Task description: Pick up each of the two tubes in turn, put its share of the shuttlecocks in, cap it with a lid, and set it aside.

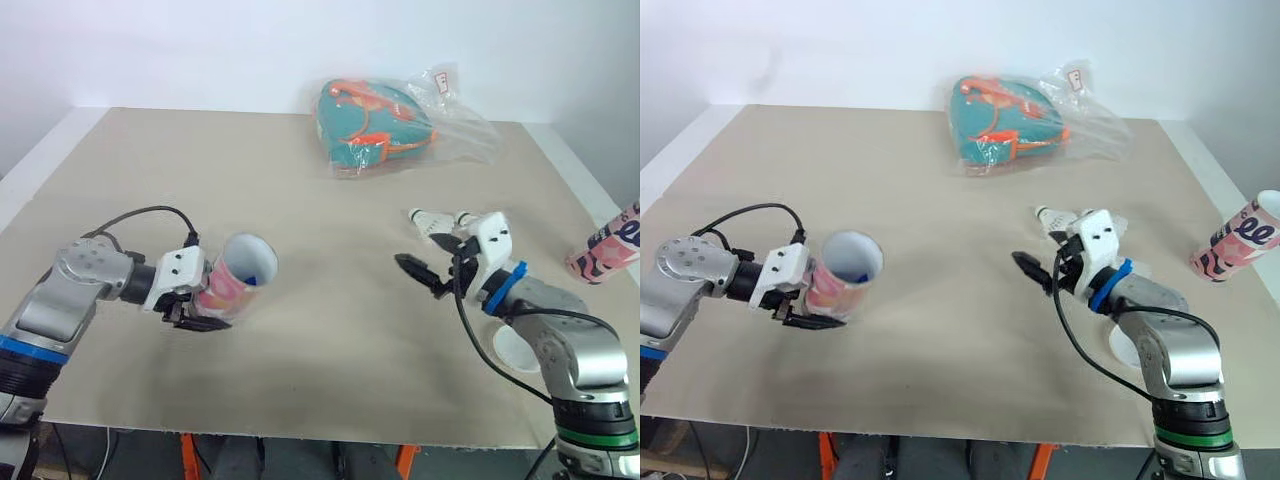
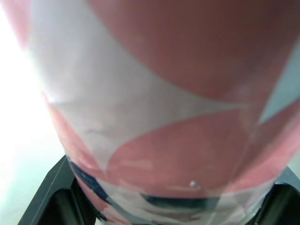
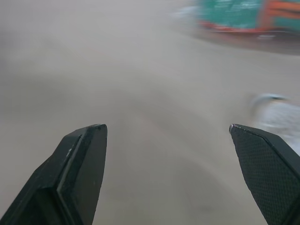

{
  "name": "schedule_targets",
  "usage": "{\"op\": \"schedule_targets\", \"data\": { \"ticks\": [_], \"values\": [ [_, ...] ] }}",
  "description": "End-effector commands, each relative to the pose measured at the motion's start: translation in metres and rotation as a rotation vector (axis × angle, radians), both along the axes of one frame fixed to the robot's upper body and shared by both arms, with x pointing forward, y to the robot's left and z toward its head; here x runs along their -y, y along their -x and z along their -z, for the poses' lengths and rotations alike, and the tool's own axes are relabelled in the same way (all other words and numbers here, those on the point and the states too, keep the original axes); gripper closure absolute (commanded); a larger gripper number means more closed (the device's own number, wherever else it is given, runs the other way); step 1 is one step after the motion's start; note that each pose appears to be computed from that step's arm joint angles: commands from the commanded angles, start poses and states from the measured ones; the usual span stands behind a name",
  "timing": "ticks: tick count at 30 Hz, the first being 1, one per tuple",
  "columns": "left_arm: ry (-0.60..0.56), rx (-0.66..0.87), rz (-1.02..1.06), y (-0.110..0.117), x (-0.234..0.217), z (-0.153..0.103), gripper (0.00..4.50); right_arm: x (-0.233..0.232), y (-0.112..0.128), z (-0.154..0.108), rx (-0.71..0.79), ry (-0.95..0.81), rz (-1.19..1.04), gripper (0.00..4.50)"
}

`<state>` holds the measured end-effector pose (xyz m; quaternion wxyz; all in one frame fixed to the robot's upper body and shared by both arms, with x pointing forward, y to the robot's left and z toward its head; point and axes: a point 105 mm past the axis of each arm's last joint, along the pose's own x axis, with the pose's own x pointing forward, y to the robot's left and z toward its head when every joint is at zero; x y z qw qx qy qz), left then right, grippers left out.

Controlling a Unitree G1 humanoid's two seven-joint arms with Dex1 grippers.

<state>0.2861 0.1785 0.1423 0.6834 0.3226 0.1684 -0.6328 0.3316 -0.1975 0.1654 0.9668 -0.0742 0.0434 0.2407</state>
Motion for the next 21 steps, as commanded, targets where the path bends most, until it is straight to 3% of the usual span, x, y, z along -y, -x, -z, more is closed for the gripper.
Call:
{"op": "schedule_targets", "data": {
  "ticks": [1, 12, 21],
  "values": [
    [-0.067, 0.002, 0.087, 0.006, 0.002, -0.008, 1.42, 0.009, -0.011, -0.006, 0.043, 0.007, 0.109, 0.00],
    [-0.161, -0.093, 0.171, 0.020, 0.005, 0.000, 1.42, 0.011, -0.037, 0.007, 0.029, 0.020, 0.206, 0.00],
    [-0.285, -0.123, 0.196, 0.032, -0.011, 0.017, 1.42, 0.008, -0.077, 0.022, -0.009, 0.029, 0.234, 0.00]
  ]
}}
